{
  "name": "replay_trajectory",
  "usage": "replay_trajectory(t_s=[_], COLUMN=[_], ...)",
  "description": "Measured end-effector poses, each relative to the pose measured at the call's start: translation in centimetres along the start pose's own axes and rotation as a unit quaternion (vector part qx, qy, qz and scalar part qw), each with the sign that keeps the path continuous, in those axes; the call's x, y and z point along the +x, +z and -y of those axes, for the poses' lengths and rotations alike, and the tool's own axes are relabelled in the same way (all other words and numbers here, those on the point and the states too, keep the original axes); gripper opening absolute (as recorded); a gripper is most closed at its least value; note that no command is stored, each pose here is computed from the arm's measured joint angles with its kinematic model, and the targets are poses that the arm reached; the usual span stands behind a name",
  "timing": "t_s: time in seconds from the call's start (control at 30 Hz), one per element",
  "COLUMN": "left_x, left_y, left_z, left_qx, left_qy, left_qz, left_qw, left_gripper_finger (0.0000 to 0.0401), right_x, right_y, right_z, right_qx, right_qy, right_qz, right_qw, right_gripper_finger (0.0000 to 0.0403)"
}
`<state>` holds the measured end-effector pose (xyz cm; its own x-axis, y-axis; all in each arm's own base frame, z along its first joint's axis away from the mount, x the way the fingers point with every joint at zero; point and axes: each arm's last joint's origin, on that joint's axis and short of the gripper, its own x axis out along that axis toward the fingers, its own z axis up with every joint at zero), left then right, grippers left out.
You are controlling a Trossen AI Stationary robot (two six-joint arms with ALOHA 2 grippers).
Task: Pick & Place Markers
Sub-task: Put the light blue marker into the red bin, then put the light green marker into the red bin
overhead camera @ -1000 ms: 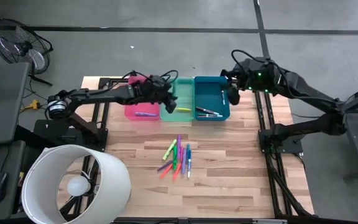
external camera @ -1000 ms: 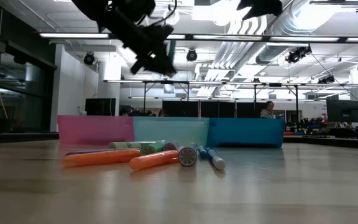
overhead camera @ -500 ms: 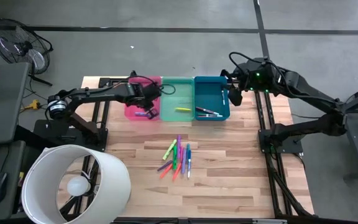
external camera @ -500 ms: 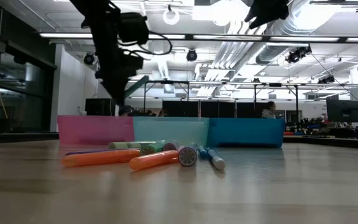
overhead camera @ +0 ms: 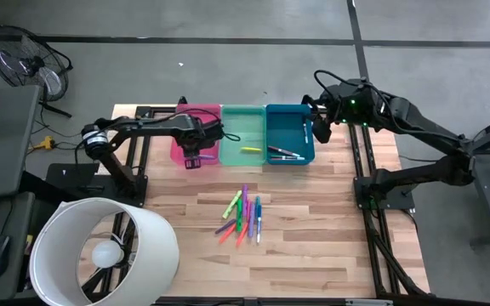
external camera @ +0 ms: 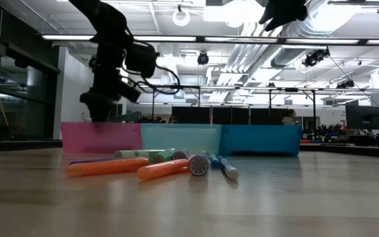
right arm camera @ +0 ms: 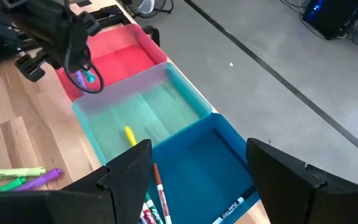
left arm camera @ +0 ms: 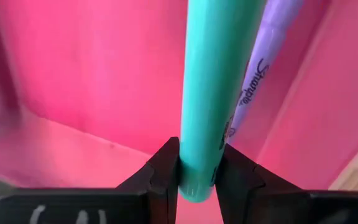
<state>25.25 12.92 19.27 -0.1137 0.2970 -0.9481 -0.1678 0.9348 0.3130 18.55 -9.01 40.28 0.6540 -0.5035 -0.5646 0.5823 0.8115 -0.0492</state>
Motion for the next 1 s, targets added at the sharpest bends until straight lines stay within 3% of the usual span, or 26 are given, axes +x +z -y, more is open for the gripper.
replay_trajectory(t_s=[0.4, 0.47, 0.6, 0.7, 1.0], left_x=[1.4, 1.4, 1.4, 1.4, 1.2], left_y=[0.1, 0.2, 0.2, 0.2, -0.2], left_z=[-0.6, -0.7, -1.0, -1.0, -0.9], left_qx=[0.066, 0.07, 0.069, 0.067, -0.004], left_qy=[-0.017, -0.008, 0.031, 0.041, 0.035], left_qz=[-0.022, -0.021, -0.029, -0.033, -0.041], left_qw=[0.997, 0.997, 0.997, 0.996, 0.999], left_gripper_finger=[0.0071, 0.0095, 0.0167, 0.0197, 0.0197], right_x=[0.0, 0.0, 0.0, 0.0, 0.0], right_y=[0.0, -0.1, -0.3, -0.4, -0.5], right_z=[0.0, 0.0, 0.1, 0.1, 0.1], right_qx=[0.029, 0.029, 0.035, 0.038, 0.039], right_qy=[-0.002, -0.003, -0.012, -0.012, -0.011], right_qz=[-0.002, -0.005, -0.014, -0.02, -0.024], right_qw=[1.0, 1.0, 0.999, 0.999, 0.999], right_gripper_finger=[0.025, 0.025, 0.025, 0.025, 0.025])
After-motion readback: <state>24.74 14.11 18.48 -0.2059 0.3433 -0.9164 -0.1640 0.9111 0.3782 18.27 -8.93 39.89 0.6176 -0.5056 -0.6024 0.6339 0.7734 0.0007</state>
